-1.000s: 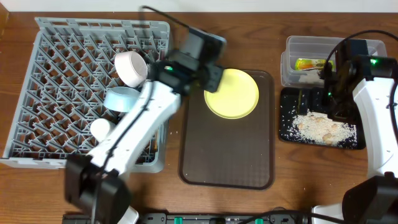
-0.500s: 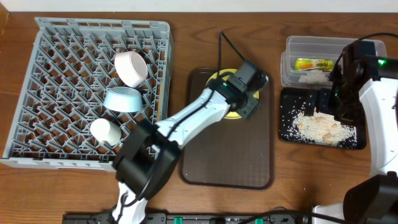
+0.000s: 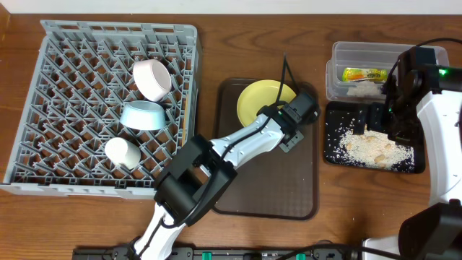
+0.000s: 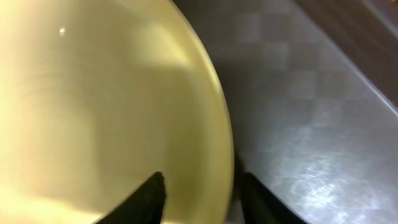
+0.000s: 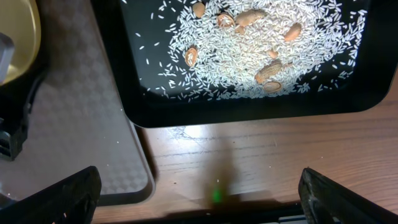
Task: Sort waste into correct bins and load items into the dishwasher
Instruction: 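Grasp the yellow plate edge with the left gripper and lift it upright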
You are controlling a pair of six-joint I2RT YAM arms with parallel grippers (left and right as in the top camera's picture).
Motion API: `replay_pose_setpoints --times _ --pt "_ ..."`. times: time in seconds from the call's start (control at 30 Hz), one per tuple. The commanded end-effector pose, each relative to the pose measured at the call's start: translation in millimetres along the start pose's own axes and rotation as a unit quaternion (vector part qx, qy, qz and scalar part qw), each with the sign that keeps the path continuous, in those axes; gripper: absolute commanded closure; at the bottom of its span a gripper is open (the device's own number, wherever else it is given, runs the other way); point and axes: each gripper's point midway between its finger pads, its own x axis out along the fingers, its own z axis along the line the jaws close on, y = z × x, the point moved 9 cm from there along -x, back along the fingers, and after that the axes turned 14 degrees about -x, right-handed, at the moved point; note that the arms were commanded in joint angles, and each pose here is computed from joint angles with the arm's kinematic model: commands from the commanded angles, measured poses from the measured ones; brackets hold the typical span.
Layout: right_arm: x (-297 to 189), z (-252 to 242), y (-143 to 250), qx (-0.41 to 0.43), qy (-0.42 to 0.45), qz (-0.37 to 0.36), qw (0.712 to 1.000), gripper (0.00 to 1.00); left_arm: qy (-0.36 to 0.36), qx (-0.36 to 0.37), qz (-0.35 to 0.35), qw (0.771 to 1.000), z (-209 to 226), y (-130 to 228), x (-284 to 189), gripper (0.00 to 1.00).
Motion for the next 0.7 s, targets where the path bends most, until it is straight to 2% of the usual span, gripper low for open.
replay_pose_setpoints --times 0.0,0.2,0.33,0.47,0.67 --pt "-9 -3 0 0.011 0.001 -0.017 1.000 0.01 -0.035 0.008 0.012 0.999 3 7 13 0.66" --pt "-9 -3 0 0.011 0.000 -0.017 1.000 0.01 -0.041 0.013 0.033 0.999 4 19 20 0.68" --pt "-9 -3 0 0.011 0.000 -0.017 1.000 0.01 -0.064 0.019 0.038 0.997 4 22 21 0.73" --pt "-9 -3 0 0.011 0.000 -0.017 1.000 0.01 -0.113 0.031 0.031 0.993 5 23 18 0.79" --pt "-9 -3 0 0.011 0.000 -0.017 1.000 0.01 -0.129 0.044 0.031 0.990 -1 26 16 0.92"
